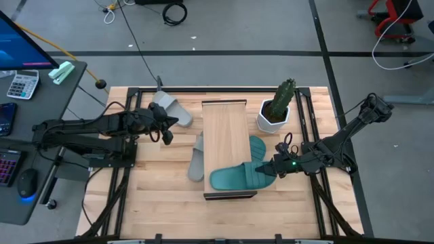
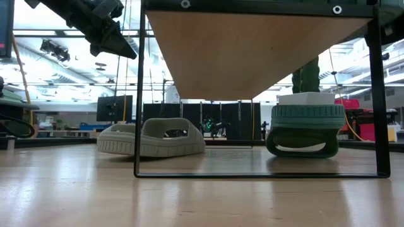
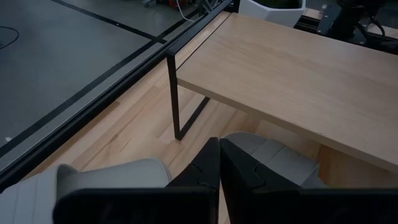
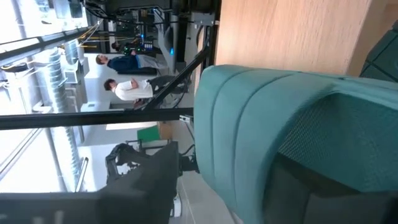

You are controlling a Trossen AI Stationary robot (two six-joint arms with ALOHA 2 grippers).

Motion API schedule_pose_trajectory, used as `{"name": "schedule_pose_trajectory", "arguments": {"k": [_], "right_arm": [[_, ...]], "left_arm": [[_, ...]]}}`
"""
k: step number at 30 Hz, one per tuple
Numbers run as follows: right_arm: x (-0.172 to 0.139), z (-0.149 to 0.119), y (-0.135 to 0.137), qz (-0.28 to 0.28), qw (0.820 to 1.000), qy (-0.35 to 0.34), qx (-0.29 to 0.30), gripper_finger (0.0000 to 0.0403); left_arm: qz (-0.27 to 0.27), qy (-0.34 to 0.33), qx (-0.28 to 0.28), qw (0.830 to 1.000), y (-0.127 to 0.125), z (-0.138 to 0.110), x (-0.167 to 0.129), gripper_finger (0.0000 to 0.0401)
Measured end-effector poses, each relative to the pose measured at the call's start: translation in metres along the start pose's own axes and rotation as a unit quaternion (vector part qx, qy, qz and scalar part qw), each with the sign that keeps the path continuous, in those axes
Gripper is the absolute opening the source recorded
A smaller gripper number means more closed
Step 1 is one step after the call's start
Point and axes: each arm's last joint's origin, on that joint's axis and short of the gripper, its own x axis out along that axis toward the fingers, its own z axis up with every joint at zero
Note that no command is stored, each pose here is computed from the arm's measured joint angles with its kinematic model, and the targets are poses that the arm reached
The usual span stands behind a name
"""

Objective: Pick and place slides into the shelf
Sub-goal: Put the right green slide on the shelf

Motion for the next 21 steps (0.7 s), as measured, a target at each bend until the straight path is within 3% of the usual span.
{"name": "schedule_pose_trajectory", "arguments": {"k": [21], "right_arm": [[0.0047, 0.0093, -0.0028, -0.026, 0.999, 0.018, -0.013, 0.0198]], "left_arm": [[0.0, 0.0, 0.0, 1.0, -0.0001, 0.0, 0.0001, 0.0022]]}}
